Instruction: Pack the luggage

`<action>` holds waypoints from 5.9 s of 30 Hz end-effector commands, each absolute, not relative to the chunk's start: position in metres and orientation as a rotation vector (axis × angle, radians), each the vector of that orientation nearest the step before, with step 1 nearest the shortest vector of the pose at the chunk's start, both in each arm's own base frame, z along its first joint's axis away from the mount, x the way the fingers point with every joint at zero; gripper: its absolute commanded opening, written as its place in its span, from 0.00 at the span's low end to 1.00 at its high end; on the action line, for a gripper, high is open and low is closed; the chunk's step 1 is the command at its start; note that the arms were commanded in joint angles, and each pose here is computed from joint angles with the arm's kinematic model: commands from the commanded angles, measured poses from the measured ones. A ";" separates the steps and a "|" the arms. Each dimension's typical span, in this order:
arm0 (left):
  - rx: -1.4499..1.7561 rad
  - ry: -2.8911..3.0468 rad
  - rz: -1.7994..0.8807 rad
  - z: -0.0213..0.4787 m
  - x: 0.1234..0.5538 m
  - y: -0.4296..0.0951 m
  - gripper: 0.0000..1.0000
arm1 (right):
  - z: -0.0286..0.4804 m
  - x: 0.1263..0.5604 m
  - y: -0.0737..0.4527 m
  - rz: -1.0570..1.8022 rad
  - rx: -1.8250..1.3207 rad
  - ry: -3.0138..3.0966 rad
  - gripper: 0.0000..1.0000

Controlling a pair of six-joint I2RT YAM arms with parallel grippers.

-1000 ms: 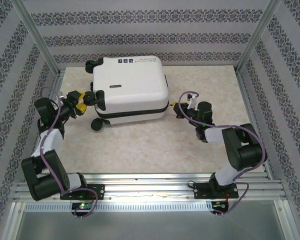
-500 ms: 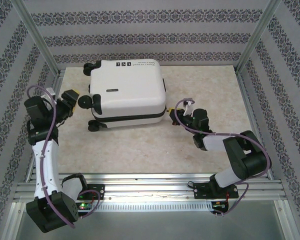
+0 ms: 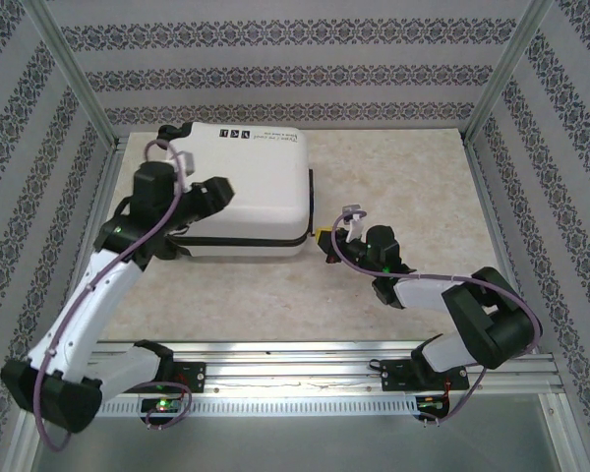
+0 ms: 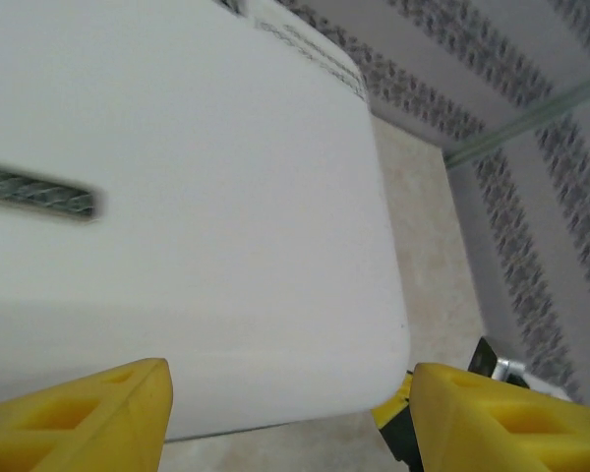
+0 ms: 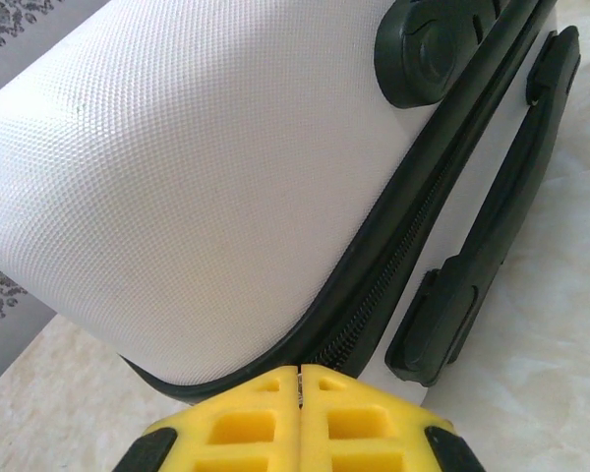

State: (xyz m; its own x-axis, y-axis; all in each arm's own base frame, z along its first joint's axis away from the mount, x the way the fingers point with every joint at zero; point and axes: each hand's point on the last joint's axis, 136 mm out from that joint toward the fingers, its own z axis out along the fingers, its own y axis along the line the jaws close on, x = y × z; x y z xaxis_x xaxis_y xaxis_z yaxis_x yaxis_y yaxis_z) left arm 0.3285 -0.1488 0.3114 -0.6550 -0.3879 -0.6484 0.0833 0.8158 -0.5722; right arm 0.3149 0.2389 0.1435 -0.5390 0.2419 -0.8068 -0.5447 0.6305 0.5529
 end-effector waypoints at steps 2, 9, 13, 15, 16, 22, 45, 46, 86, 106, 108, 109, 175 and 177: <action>0.055 2.274 -0.307 0.303 0.340 -0.182 0.63 | 0.166 0.302 0.249 1.065 -0.303 1.804 0.00; 0.355 2.300 0.084 0.299 0.362 -0.250 0.60 | 0.161 0.298 0.248 1.052 -0.299 1.812 0.00; 0.459 2.297 0.331 0.292 0.371 -0.269 0.62 | 0.159 0.299 0.245 1.034 -0.283 1.818 0.00; 0.510 2.306 0.416 0.284 0.373 -0.278 0.62 | 0.159 0.299 0.245 1.035 -0.282 1.819 0.00; 0.528 2.311 0.448 0.279 0.375 -0.282 0.62 | 0.159 0.299 0.245 1.036 -0.283 1.818 0.00; 0.573 2.353 0.558 0.255 0.378 -0.288 0.65 | 0.156 0.299 0.243 1.028 -0.275 1.823 0.00; 0.570 2.461 0.806 0.221 0.367 -0.247 0.61 | 0.167 0.349 0.205 0.900 -0.140 1.781 0.00; 0.572 2.464 0.802 0.221 0.366 -0.246 0.60 | 0.168 0.352 0.202 0.892 -0.135 1.775 0.00; 0.635 2.550 0.618 0.198 0.340 -0.246 0.55 | 0.166 0.497 0.173 0.860 0.028 1.698 0.00; 0.641 2.574 0.601 0.191 0.332 -0.241 0.54 | 0.172 0.554 0.154 0.829 0.113 1.659 0.00; 0.646 2.575 0.594 0.189 0.331 -0.242 0.54 | 0.173 0.560 0.151 0.835 0.128 1.648 0.00; 0.647 2.575 0.593 0.189 0.331 -0.242 0.54 | 0.175 0.563 0.149 0.841 0.139 1.640 0.00; -0.261 2.302 0.040 0.248 0.262 -0.059 0.69 | 0.073 0.451 0.271 1.601 0.068 2.040 0.30; -0.262 2.303 0.040 0.246 0.264 -0.059 0.69 | 0.072 0.450 0.271 1.605 0.067 2.043 0.24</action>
